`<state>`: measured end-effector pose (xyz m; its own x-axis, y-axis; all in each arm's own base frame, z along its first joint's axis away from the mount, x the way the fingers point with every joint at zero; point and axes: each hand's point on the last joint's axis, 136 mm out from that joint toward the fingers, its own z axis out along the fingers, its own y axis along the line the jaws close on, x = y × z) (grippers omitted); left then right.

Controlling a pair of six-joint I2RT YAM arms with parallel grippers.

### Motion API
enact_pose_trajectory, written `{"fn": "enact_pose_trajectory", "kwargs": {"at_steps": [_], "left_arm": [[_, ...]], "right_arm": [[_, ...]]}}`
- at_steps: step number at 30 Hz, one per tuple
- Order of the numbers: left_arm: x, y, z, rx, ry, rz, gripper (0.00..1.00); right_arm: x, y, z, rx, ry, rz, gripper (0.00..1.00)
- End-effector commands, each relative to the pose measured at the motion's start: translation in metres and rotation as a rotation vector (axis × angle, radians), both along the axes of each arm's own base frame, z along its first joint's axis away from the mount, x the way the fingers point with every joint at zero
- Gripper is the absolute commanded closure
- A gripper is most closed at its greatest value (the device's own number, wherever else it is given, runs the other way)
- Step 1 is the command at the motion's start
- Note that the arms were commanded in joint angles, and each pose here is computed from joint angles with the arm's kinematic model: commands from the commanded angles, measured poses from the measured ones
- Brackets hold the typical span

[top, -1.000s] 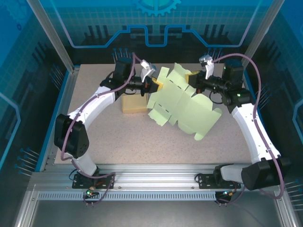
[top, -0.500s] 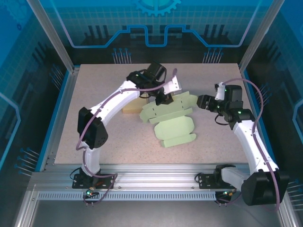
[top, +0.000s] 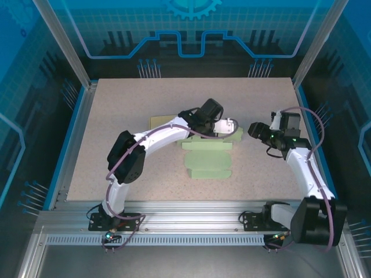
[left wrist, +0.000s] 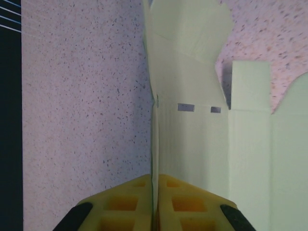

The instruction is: Fold the paper box

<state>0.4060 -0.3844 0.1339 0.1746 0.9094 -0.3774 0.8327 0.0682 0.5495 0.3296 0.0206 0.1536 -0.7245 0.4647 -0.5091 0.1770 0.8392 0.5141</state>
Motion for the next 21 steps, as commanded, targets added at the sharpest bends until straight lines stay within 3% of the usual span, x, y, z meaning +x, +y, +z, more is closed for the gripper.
{"fn": "enact_pose_trajectory", "kwargs": {"at_steps": [1,4,10,15,21], "left_arm": [[0.033,-0.005,0.004,-0.023,-0.232,0.030,0.89],[0.046,-0.008,0.007,-0.046,-0.410,0.034,0.89],[0.057,-0.013,0.006,-0.050,-0.601,0.037,0.89],[0.071,-0.018,0.029,-0.067,-0.827,0.056,0.95],[0.074,-0.031,0.023,-0.055,-0.859,0.002,0.96]], "right_arm": [[0.012,0.004,0.000,0.130,-0.026,0.012,0.29],[0.020,0.008,-0.002,0.171,-0.011,0.032,0.31],[0.029,0.012,0.000,0.179,-0.013,0.049,0.31],[0.043,0.023,0.027,0.172,-0.065,0.103,0.34],[0.060,0.030,0.043,0.126,-0.085,0.130,0.37]]}}
